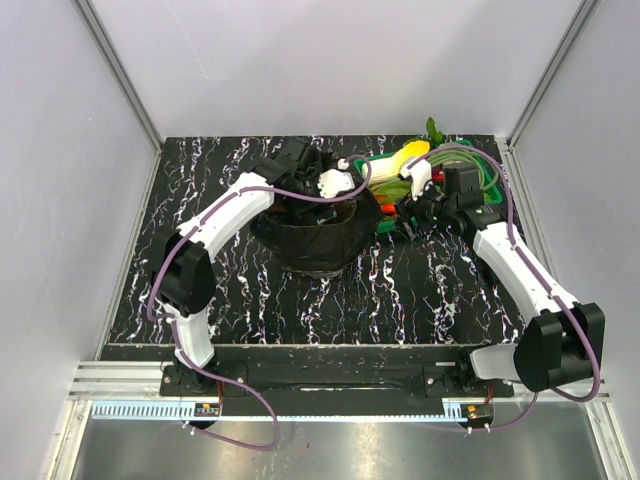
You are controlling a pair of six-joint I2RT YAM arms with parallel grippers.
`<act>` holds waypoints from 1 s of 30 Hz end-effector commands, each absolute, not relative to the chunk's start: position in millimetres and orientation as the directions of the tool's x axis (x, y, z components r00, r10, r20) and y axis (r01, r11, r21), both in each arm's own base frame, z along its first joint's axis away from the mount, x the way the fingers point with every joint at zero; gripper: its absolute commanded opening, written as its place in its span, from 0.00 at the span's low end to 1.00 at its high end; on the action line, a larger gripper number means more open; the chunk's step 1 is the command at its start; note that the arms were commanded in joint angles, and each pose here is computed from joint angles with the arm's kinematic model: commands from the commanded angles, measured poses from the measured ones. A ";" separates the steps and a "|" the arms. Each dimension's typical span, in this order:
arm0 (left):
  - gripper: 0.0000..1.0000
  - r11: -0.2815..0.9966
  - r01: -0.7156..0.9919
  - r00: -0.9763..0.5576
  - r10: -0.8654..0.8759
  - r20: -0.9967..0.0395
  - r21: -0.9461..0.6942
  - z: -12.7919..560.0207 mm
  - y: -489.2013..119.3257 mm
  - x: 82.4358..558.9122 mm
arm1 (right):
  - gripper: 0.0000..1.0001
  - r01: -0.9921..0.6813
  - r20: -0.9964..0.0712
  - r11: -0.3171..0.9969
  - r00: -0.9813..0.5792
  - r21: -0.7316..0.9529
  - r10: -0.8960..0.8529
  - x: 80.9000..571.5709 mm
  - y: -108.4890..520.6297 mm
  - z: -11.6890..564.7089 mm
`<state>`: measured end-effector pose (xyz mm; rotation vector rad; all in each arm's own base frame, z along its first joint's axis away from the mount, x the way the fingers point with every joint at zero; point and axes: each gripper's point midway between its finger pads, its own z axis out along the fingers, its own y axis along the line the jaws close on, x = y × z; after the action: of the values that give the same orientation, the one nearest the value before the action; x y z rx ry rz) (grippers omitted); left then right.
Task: Put the trash bags into the trash bin
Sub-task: Place the trash bag in the trash bin.
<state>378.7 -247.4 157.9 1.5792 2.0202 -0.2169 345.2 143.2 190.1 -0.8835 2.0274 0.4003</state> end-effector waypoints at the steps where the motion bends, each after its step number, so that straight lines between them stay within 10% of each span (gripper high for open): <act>1: 0.99 0.273 0.941 -0.136 0.845 -0.517 0.200 147.1 -249.7 382.7 | 0.73 -0.709 -0.821 0.701 -0.353 -0.078 -0.448 353.2 142.3 189.4; 30: 0.99 0.339 0.905 -0.132 0.797 -0.589 0.257 188.1 -251.2 387.2 | 0.73 -0.714 -0.810 0.696 -0.368 -0.068 -0.457 351.4 142.1 180.7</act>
<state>376.1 -244.5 128.3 1.5910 2.0851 -0.2309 346.8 140.2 177.2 -0.8861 2.0583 0.3837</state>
